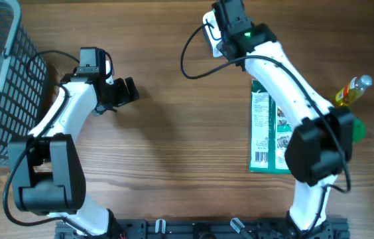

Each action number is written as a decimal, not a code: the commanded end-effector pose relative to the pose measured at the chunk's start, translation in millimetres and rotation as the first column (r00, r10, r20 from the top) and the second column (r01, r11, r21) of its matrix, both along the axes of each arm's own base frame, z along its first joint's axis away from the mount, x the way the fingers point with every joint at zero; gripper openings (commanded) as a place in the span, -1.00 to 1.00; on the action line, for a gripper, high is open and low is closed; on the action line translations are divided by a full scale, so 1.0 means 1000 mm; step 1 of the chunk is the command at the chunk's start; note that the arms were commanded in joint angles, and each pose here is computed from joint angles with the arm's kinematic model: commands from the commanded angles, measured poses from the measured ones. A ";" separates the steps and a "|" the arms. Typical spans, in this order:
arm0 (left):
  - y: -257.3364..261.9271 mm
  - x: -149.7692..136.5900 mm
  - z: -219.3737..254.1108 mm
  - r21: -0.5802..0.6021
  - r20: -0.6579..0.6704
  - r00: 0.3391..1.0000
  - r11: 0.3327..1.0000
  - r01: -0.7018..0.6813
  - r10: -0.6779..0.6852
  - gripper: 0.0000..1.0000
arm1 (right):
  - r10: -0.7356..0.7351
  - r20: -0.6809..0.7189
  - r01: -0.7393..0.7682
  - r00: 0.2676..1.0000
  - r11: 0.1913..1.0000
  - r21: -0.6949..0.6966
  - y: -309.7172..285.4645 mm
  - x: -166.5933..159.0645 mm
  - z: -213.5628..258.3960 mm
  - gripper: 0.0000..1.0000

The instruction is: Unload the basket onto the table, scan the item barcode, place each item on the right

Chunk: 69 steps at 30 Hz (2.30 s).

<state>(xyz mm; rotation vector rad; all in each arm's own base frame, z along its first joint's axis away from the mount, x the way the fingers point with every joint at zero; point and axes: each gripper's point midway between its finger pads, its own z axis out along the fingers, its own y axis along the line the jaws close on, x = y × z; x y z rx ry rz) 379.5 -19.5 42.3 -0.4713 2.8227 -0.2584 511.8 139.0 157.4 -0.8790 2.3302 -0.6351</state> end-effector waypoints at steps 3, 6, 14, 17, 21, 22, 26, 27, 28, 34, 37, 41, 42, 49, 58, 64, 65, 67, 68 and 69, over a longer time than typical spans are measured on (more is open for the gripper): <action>-0.001 -0.002 -0.001 -0.007 0.000 1.000 1.000 0.016 -0.016 1.00 | -0.037 0.182 0.059 0.983 0.991 -0.118 0.001 0.031 0.014 -0.91; -0.001 -0.002 -0.001 -0.007 0.000 1.000 1.000 0.016 -0.016 1.00 | -0.067 0.273 0.095 0.960 0.992 -0.088 0.002 0.043 0.027 -0.91; -0.001 -0.002 -0.001 -0.007 0.000 1.000 1.000 0.016 -0.016 1.00 | -0.168 0.133 0.153 0.977 0.981 0.119 0.013 0.020 -0.008 -0.91; -0.001 -0.002 -0.001 -0.007 0.000 1.000 1.000 0.016 -0.016 1.00 | -0.095 -0.126 0.130 0.987 0.942 0.310 0.044 -0.015 -0.047 -0.85; -0.001 -0.002 -0.001 -0.007 0.000 1.000 1.000 0.016 -0.016 1.00 | -0.283 -0.330 0.426 0.901 0.724 0.542 0.058 -0.036 -0.082 -0.52; -0.001 -0.002 -0.001 -0.007 0.000 1.000 1.000 0.016 -0.016 1.00 | -0.277 -0.361 0.446 0.890 0.690 0.570 0.065 -0.038 -0.090 -0.46; -0.001 -0.002 -0.001 -0.007 0.000 1.000 1.000 0.016 -0.016 1.00 | -0.308 -0.383 0.491 0.871 0.589 0.642 0.078 -0.034 -0.118 -0.11; -0.001 -0.002 -0.001 -0.007 0.000 1.000 1.000 0.016 -0.016 1.00 | -0.303 -0.363 0.473 0.881 0.582 0.661 0.080 -0.031 -0.120 -0.08; -0.001 -0.002 -0.001 -0.007 0.000 1.000 1.000 0.016 -0.016 1.00 | -0.299 -0.341 0.454 0.891 0.575 0.681 0.082 -0.026 -0.122 -0.04; -0.001 -0.002 -0.001 -0.007 0.000 1.000 1.000 0.016 -0.016 1.00 | -0.331 -0.251 0.400 0.910 0.536 0.744 0.082 -0.007 -0.121 -0.02; -0.001 -0.002 -0.001 -0.007 0.000 1.000 1.000 0.016 -0.016 1.00 | -0.335 -0.229 0.384 0.914 0.531 0.755 0.082 -0.003 -0.127 -0.02; -0.001 -0.002 -0.001 -0.007 0.000 1.000 1.000 0.016 -0.016 1.00 | -0.386 -0.213 0.410 0.898 0.553 0.725 0.071 -0.001 -0.143 -0.03; -0.001 -0.002 -0.001 -0.007 0.000 1.000 1.000 0.016 -0.016 1.00 | -0.395 -0.221 0.422 0.892 0.547 0.723 0.071 -0.002 -0.147 -0.03; -0.001 -0.002 -0.001 -0.007 0.000 1.000 1.000 0.016 -0.016 1.00 | -0.403 -0.245 0.447 0.882 0.550 0.706 0.069 -0.004 -0.167 0.06; -0.001 -0.002 -0.001 -0.007 0.000 1.000 1.000 0.016 -0.016 1.00 | -0.433 -0.662 0.785 0.612 0.439 0.438 0.085 -0.113 -0.209 -0.46; -0.001 -0.002 -0.001 -0.007 0.000 1.000 1.000 0.016 -0.016 1.00 | -0.310 -0.845 0.863 0.436 0.410 0.295 0.139 -0.183 -0.200 -0.56; -0.001 -0.002 -0.001 -0.007 0.000 1.000 1.000 0.016 -0.016 1.00 | -0.361 -0.800 0.845 0.479 0.434 0.311 0.133 -0.180 -0.189 -0.59; -0.001 -0.002 -0.001 -0.007 0.000 1.000 1.000 0.016 -0.016 1.00 | -0.427 -0.699 0.803 0.574 0.462 0.376 0.119 -0.162 -0.157 -0.57; -0.001 -0.002 -0.001 -0.007 0.000 1.000 1.000 0.016 -0.016 1.00 | -0.407 -0.658 0.759 0.633 0.492 0.426 0.117 -0.155 -0.139 -0.55; -0.001 -0.002 -0.001 -0.007 0.000 1.000 1.000 0.016 -0.016 1.00 | -0.370 -0.616 0.704 0.695 0.525 0.479 0.116 -0.148 -0.117 -0.53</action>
